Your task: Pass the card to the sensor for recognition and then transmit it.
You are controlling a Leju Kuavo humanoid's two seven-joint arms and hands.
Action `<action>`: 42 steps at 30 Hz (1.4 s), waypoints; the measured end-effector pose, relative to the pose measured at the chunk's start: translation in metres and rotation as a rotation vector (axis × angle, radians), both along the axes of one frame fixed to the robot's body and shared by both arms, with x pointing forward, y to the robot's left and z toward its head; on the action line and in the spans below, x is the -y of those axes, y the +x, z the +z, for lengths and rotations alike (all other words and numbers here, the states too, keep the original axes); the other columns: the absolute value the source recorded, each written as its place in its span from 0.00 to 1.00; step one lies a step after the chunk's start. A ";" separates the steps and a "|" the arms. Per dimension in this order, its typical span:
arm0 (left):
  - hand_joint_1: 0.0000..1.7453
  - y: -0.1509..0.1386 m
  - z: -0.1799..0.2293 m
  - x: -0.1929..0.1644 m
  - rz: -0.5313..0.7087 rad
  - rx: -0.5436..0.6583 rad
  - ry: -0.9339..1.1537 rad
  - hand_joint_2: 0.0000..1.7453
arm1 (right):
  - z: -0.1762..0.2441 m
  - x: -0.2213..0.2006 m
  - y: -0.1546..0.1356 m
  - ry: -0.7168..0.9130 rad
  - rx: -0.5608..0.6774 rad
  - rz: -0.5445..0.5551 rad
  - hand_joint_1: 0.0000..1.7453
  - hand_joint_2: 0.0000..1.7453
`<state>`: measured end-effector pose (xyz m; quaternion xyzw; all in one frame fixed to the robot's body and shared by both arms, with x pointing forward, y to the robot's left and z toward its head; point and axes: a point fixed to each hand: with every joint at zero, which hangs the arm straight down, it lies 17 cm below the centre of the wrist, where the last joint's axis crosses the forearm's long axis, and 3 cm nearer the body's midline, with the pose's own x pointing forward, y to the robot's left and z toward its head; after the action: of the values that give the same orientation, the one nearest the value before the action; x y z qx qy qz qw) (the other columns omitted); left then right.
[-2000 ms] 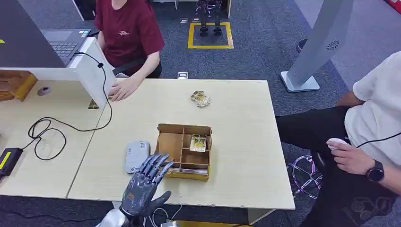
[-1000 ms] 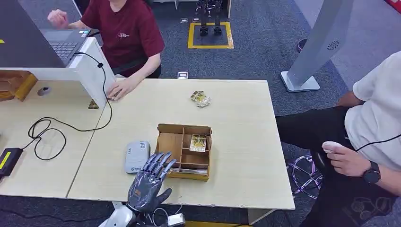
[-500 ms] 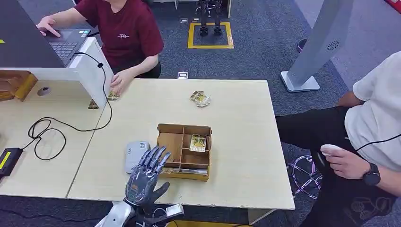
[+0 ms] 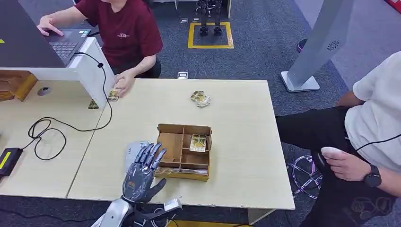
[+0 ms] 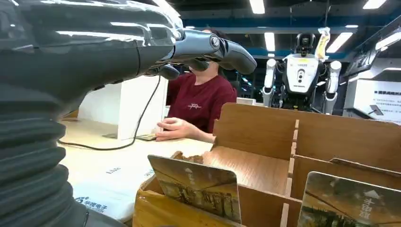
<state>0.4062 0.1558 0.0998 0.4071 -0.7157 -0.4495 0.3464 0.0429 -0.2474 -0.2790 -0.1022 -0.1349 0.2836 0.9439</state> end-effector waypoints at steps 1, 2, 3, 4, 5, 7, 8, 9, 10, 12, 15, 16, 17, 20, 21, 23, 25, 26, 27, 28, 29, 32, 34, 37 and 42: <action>0.46 0.000 -0.001 0.000 0.000 -0.001 0.002 1.00 | 0.000 0.000 0.000 -0.001 0.001 0.000 0.00 0.00; 1.00 0.000 -0.001 0.000 0.001 -0.002 0.002 1.00 | 0.000 0.000 0.000 -0.001 0.001 0.000 0.00 0.00; 1.00 0.000 -0.001 0.000 0.000 -0.002 0.003 1.00 | 0.000 0.000 0.000 -0.001 0.001 0.000 0.00 0.00; 1.00 0.000 -0.002 0.000 0.000 -0.004 0.004 1.00 | 0.000 0.000 0.000 -0.001 0.001 0.001 0.00 0.00; 1.00 0.000 -0.003 0.000 0.000 -0.008 0.005 1.00 | 0.000 0.000 0.000 -0.001 0.001 0.002 0.00 0.00; 1.00 0.001 -0.004 -0.001 0.002 -0.017 0.001 1.00 | 0.000 0.000 0.000 -0.002 0.001 0.002 0.00 0.00; 1.00 0.001 -0.005 -0.002 0.004 -0.025 -0.004 1.00 | 0.000 0.000 0.000 -0.002 0.002 0.002 0.00 0.00; 1.00 0.001 -0.006 -0.002 0.006 -0.029 -0.006 1.00 | 0.000 0.001 0.001 -0.003 0.002 0.003 0.00 0.00; 1.00 0.002 -0.006 -0.003 0.007 -0.032 -0.008 1.00 | 0.000 0.001 0.001 -0.003 0.002 0.003 0.00 0.00; 1.00 0.002 -0.008 -0.003 0.007 -0.040 -0.011 1.00 | 0.000 0.000 0.001 -0.003 0.003 0.007 0.00 0.00; 1.00 0.002 -0.010 -0.003 0.003 -0.050 -0.009 1.00 | 0.000 0.000 0.001 -0.003 0.003 0.016 0.00 0.00; 1.00 0.002 -0.011 -0.003 0.002 -0.056 -0.009 1.00 | 0.000 0.000 0.001 -0.003 0.003 0.016 0.00 0.00; 1.00 0.002 -0.012 -0.002 -0.001 -0.060 -0.009 1.00 | 0.000 0.000 0.001 -0.004 0.003 0.016 0.00 0.00; 1.00 0.002 -0.014 -0.003 -0.002 -0.069 -0.010 1.00 | 0.000 0.000 0.001 -0.003 0.003 0.016 0.00 0.00; 1.00 0.002 -0.014 -0.002 -0.002 -0.071 -0.012 1.00 | 0.000 0.000 0.001 -0.003 0.004 0.017 0.00 0.00; 1.00 0.002 -0.015 -0.002 -0.006 -0.073 -0.011 1.00 | 0.000 0.000 0.002 -0.004 0.004 0.017 0.00 0.00; 1.00 0.002 -0.015 -0.002 -0.007 -0.075 -0.013 1.00 | 0.000 0.000 0.002 -0.003 0.005 0.017 0.00 0.00; 1.00 0.002 -0.015 -0.002 -0.008 -0.076 -0.014 1.00 | 0.000 0.000 0.002 -0.003 0.005 0.017 0.00 0.00; 1.00 0.002 -0.015 -0.002 -0.008 -0.080 -0.020 1.00 | 0.000 0.000 0.003 -0.003 0.006 0.017 0.00 0.00; 1.00 0.002 -0.015 -0.002 -0.009 -0.084 -0.028 1.00 | 0.000 0.000 0.003 -0.003 0.006 0.016 0.00 0.00; 1.00 0.002 -0.016 -0.002 -0.014 -0.093 -0.043 1.00 | 0.000 0.000 0.003 -0.003 0.006 0.017 0.00 0.00; 1.00 0.002 -0.015 -0.002 -0.026 -0.116 -0.100 1.00 | 0.000 0.000 0.003 -0.004 0.007 0.013 0.00 0.00; 1.00 0.003 -0.009 -0.003 -0.030 -0.112 -0.137 1.00 | 0.000 0.001 0.003 -0.005 0.007 0.009 0.00 0.00; 1.00 0.014 0.030 -0.013 -0.034 -0.057 -0.201 1.00 | 0.000 0.001 0.003 -0.006 0.006 0.005 0.00 0.00; 1.00 0.037 0.103 -0.038 -0.031 0.050 -0.240 1.00 | 0.000 0.002 0.002 -0.007 0.006 0.000 0.00 0.00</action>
<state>0.4435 0.1938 0.2024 0.3629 -0.7790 -0.3557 0.3675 0.0451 -0.2489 -0.2787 -0.1064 -0.1366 0.2839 0.9431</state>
